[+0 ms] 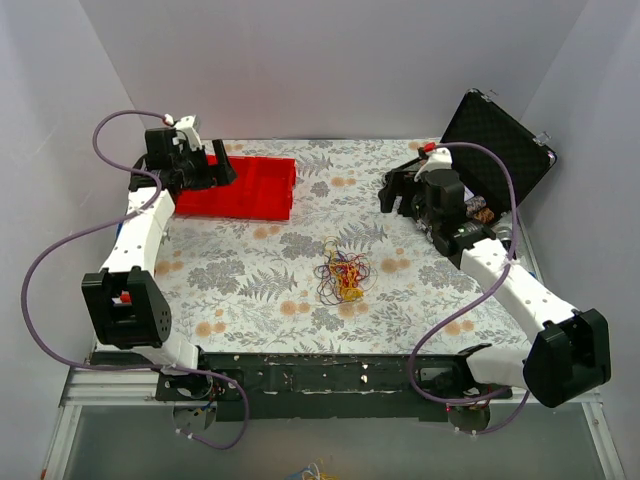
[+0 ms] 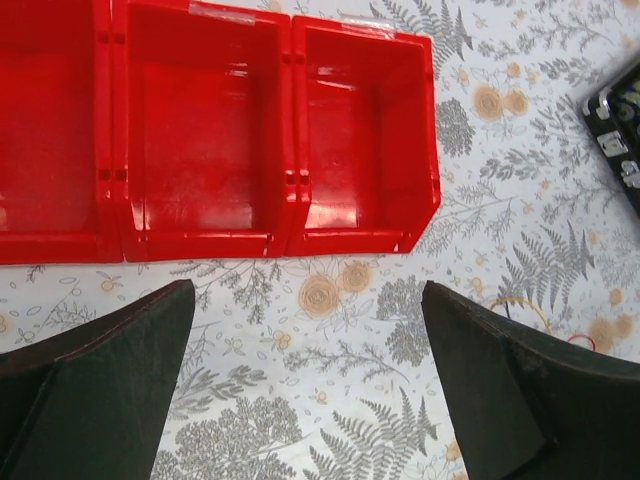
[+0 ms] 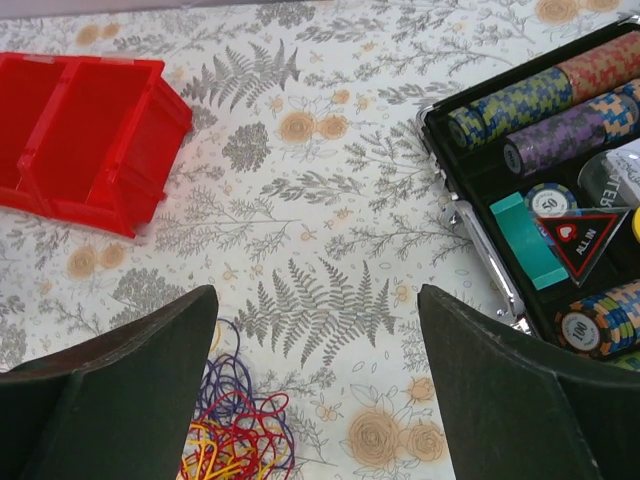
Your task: Untangle the cables
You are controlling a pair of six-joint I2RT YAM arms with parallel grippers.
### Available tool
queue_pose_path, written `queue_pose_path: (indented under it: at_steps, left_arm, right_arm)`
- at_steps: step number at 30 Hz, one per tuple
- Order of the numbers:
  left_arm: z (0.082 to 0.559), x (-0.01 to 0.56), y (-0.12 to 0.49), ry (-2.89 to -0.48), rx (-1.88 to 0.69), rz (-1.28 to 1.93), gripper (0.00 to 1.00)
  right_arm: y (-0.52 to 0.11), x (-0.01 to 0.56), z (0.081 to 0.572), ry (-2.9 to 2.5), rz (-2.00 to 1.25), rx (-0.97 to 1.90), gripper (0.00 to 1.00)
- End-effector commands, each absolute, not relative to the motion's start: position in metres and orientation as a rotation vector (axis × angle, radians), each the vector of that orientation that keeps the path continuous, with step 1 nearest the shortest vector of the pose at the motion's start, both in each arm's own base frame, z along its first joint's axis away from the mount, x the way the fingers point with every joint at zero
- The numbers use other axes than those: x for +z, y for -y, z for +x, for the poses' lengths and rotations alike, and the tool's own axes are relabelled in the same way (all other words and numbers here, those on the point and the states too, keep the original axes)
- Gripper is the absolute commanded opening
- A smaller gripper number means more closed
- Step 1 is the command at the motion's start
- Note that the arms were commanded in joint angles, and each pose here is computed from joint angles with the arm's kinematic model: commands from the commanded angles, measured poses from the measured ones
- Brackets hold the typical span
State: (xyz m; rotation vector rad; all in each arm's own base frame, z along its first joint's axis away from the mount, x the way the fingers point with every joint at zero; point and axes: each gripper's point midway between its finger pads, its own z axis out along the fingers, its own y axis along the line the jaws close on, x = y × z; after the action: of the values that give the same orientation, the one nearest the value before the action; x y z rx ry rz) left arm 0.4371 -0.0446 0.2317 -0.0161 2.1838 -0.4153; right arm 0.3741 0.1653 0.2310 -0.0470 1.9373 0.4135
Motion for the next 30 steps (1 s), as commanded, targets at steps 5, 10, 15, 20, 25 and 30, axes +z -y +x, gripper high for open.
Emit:
queue_pose_path:
  at_steps: [5,10,15,20,25,30]
  left_arm:
    - [0.501,0.235,0.042,-2.145,-0.447,-0.131,0.98]
    - [0.542,0.222,0.048,-2.133,-0.324,-0.134,0.98]
    - [0.567,0.195,0.021,-2.140,-0.069,-0.251,0.98]
    - [0.567,0.169,0.003,-2.125,0.074,-0.316,0.78]
    - [0.561,0.167,-0.005,-2.093,0.117,-0.332,0.78]
    - [0.561,0.167,-0.013,-2.077,0.169,-0.335,0.82]
  right_arm:
    - [-0.182,0.214,0.359,-1.942,-0.113,0.338,0.91]
    - [-0.194,0.202,0.345,-1.943,-0.168,0.313,0.91]
    - [-0.200,0.199,0.337,-1.932,-0.194,0.311,0.88]
    - [-0.201,0.195,0.332,-1.931,-0.206,0.318,0.84]
    - [-0.206,0.187,0.329,-1.951,-0.229,0.336,0.84]
    - [-0.209,0.176,0.328,-1.977,-0.238,0.349,0.83]
